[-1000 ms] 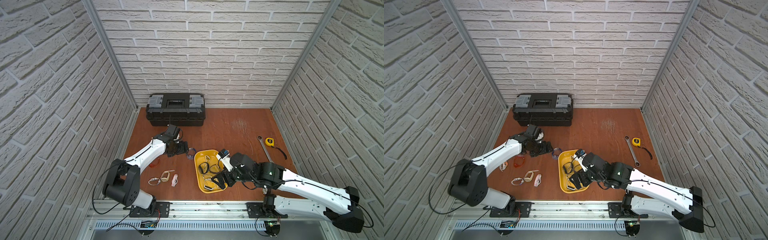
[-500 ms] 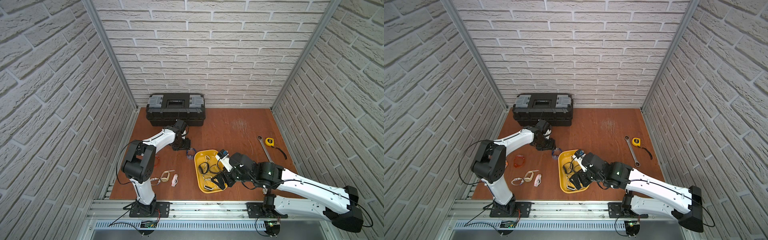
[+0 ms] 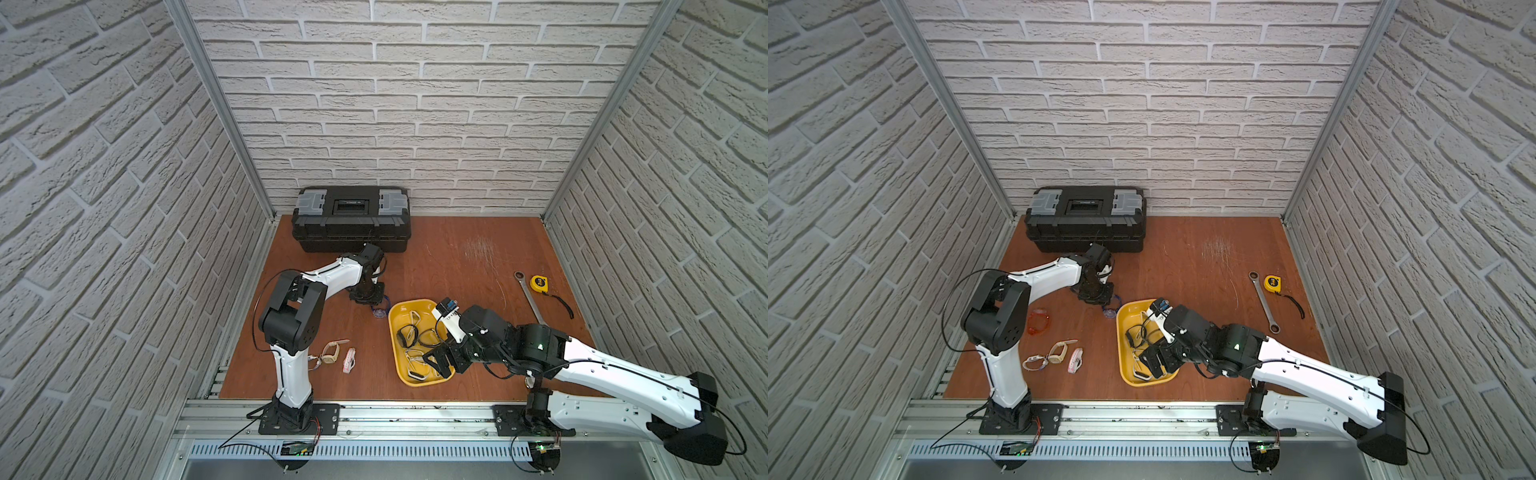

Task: Put the watch into the storage box
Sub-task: Pick up the watch at the center of the board.

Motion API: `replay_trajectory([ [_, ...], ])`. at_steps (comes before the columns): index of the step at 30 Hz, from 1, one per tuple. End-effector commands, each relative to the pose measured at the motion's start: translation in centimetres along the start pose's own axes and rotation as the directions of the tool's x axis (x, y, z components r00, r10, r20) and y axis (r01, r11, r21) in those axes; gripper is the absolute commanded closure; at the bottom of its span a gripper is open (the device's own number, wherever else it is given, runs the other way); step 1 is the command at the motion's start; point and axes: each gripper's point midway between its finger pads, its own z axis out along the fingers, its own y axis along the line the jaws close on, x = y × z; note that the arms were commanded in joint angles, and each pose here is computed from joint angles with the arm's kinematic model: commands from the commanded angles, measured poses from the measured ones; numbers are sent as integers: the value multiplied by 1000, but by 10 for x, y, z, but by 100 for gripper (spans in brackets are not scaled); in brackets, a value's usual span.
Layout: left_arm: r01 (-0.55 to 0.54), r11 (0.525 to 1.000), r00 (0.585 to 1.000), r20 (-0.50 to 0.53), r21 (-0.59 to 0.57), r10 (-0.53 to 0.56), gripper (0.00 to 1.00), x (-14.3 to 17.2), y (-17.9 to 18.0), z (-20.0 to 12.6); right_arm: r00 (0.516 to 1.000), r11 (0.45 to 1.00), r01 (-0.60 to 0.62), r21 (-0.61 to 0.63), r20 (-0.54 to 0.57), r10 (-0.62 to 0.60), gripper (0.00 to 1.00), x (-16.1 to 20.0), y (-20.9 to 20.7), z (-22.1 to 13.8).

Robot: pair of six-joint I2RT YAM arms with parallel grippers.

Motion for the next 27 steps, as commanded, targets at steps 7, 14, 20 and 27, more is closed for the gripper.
replay_trajectory([
  [7, -113, 990, 993, 25, -86, 115, 88, -2, 10, -30, 994, 1000, -16, 9, 105, 15, 0, -21, 0, -16],
  [14, -145, 984, 978, 135, -107, 159, 89, -2, 6, -89, 985, 997, -60, 53, 164, 51, 0, -21, -14, -29],
  [20, -249, 968, 951, 181, -39, 252, 87, 4, -59, -121, 972, 990, -103, 93, 223, 80, 0, -19, -29, -44],
  [27, -320, 947, 939, 149, 44, 310, 86, -2, -140, -96, 961, 985, -139, 104, 255, 109, 0, -16, -38, -56],
])
